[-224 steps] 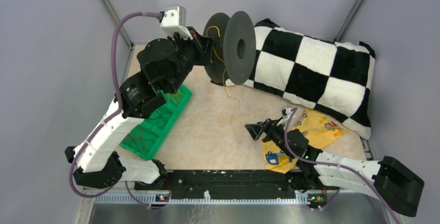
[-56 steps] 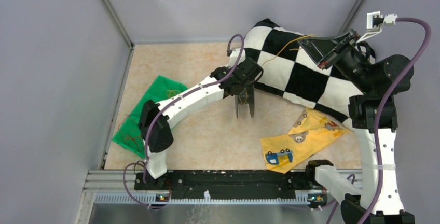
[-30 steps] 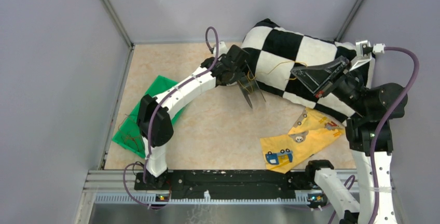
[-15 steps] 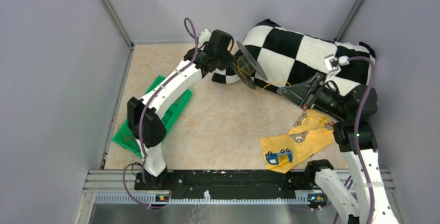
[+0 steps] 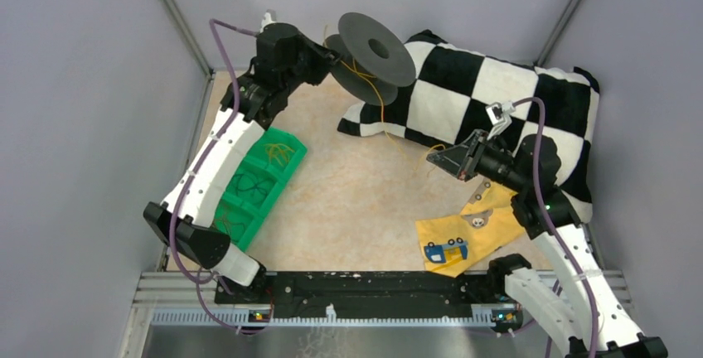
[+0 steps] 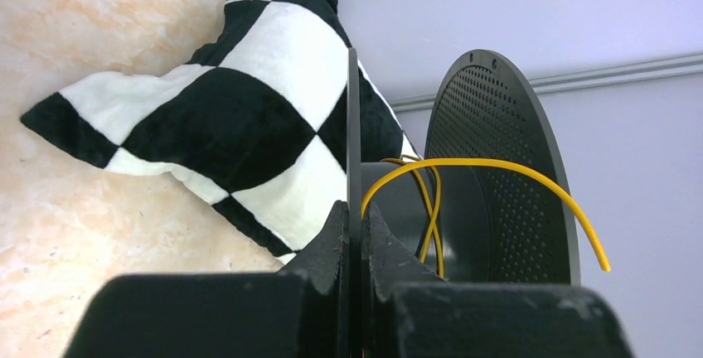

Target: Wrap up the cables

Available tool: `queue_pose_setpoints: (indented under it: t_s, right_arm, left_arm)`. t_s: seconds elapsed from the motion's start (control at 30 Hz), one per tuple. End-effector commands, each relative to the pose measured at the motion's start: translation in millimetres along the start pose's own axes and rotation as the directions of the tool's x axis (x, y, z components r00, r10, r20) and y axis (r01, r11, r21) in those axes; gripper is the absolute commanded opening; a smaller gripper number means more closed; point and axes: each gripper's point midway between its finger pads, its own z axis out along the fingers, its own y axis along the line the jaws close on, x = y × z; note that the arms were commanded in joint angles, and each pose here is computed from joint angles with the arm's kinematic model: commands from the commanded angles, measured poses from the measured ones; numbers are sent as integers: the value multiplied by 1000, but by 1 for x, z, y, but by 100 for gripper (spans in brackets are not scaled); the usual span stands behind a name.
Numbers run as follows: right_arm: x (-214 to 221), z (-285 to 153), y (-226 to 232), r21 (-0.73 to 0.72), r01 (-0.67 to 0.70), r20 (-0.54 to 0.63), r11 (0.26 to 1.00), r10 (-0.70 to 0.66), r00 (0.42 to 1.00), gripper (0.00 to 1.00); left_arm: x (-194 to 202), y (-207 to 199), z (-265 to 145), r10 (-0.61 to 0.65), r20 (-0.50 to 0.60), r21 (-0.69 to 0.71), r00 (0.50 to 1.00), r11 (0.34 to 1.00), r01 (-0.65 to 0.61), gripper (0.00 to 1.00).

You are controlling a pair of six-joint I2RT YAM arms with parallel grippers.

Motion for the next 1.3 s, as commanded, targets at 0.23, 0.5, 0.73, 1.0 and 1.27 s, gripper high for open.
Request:
queue_pose_setpoints:
  t_s: [0.23,0.5,0.73,1.0,1.27]
  right_arm:
    - [-3,-3,-36,169,63,55,984,-73,996,0]
    - [-4,-4,-73,297,72,40,952,-87,995,0]
    - [-12,-14,-102,379,40,75,924,-74,994,0]
    - [-36,-20,-129,458,21,112,889,-81,990,0]
    - [-66,-24,-137,460,-6,178,888,-85,980,0]
  left_arm:
    - [20,-22,-41,200,-193,255,960,955,-148,0]
    - [39,-24,-76,383,-263,395,886,880,-264,0]
    - [45,-20,-110,538,-246,483,806,789,-379,0]
    - [71,8,-146,698,-221,614,681,643,-459,0]
    - [107,39,-179,829,-147,788,539,428,-442,0]
